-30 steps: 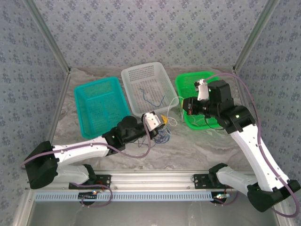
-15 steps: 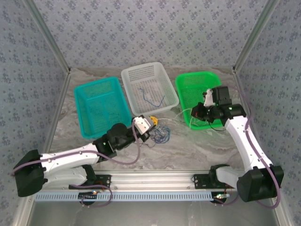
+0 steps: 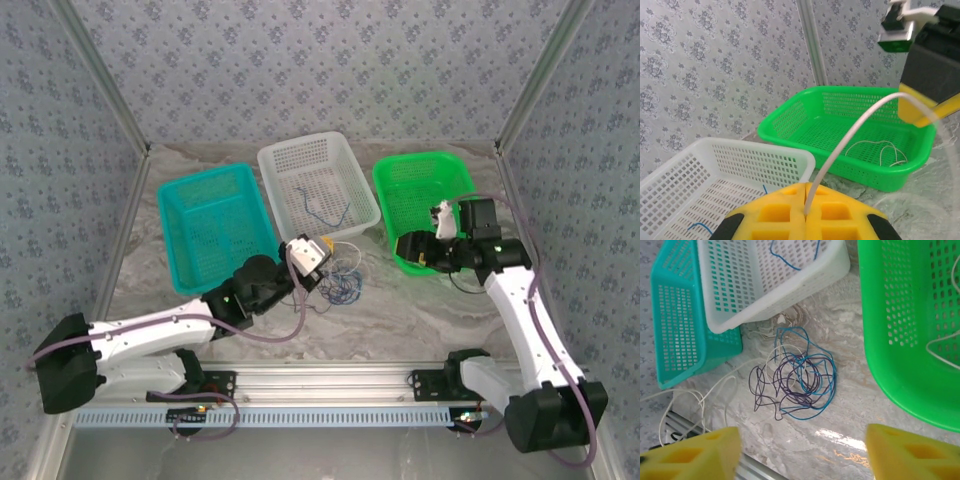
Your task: Untangle the cables
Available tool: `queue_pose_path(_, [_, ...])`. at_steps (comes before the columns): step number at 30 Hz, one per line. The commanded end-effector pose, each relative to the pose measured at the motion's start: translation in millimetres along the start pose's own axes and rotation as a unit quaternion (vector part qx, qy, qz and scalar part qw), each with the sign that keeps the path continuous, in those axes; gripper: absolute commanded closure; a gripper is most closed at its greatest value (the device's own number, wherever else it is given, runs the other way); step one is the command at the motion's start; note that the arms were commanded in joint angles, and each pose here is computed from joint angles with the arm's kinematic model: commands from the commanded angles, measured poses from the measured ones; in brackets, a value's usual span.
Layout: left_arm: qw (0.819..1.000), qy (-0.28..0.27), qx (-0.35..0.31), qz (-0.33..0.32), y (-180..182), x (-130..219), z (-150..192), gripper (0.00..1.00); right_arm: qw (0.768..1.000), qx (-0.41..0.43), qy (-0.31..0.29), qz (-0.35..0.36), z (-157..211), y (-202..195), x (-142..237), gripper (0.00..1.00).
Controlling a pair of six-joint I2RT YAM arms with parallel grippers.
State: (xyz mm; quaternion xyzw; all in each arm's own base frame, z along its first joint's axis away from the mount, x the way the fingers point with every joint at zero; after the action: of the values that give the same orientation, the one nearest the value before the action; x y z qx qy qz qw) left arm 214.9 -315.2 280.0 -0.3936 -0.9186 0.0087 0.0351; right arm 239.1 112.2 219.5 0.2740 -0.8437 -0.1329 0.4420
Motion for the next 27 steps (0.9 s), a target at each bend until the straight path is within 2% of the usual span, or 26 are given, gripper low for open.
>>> queue_pose_path(1, [1.0, -0.001, 0.004, -0.003, -3, -6, -18, 1.0, 0.998, 0.039, -0.037, 0.029, 0, 5, 22, 0.26])
queue_pose_path(7, [0.999, 0.014, 0.038, -0.019, -1, -14, -21, 1.0, 0.991, 0.106, -0.075, 0.039, 6, 26, 37, 0.29])
queue_pose_path(11, [0.998, 0.023, 0.057, -0.025, -1, -17, -27, 1.0, 0.983, 0.156, -0.099, 0.021, 13, 42, 31, 0.32])
queue_pose_path(16, [0.995, 0.054, 0.077, -0.032, -2, -22, -28, 1.0, 0.968, 0.21, -0.139, -0.004, 19, 69, 32, 0.33])
queue_pose_path(22, [0.99, 0.099, 0.096, -0.044, -3, -30, -22, 1.0, 0.948, 0.273, -0.158, -0.035, 33, 100, 16, 0.36])
queue_pose_path(27, [0.986, 0.116, 0.115, -0.042, -6, -30, -20, 1.0, 0.93, 0.32, -0.177, -0.04, 38, 120, 2, 0.31])
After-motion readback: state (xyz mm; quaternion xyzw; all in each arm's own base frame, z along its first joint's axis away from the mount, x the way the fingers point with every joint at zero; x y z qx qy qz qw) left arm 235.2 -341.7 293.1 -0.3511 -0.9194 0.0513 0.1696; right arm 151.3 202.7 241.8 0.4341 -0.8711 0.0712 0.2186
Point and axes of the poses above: each hand's point on the last joint's axis, 136 mm out from that joint toward the fingers, its own x axis back along the fingers, its own y axis along the line the jaws close on, z = x × y, the point moved 1 cm from there along x, back along the fingers, and after that the axes turned 15 degrees about x, right-handed, at the moved point
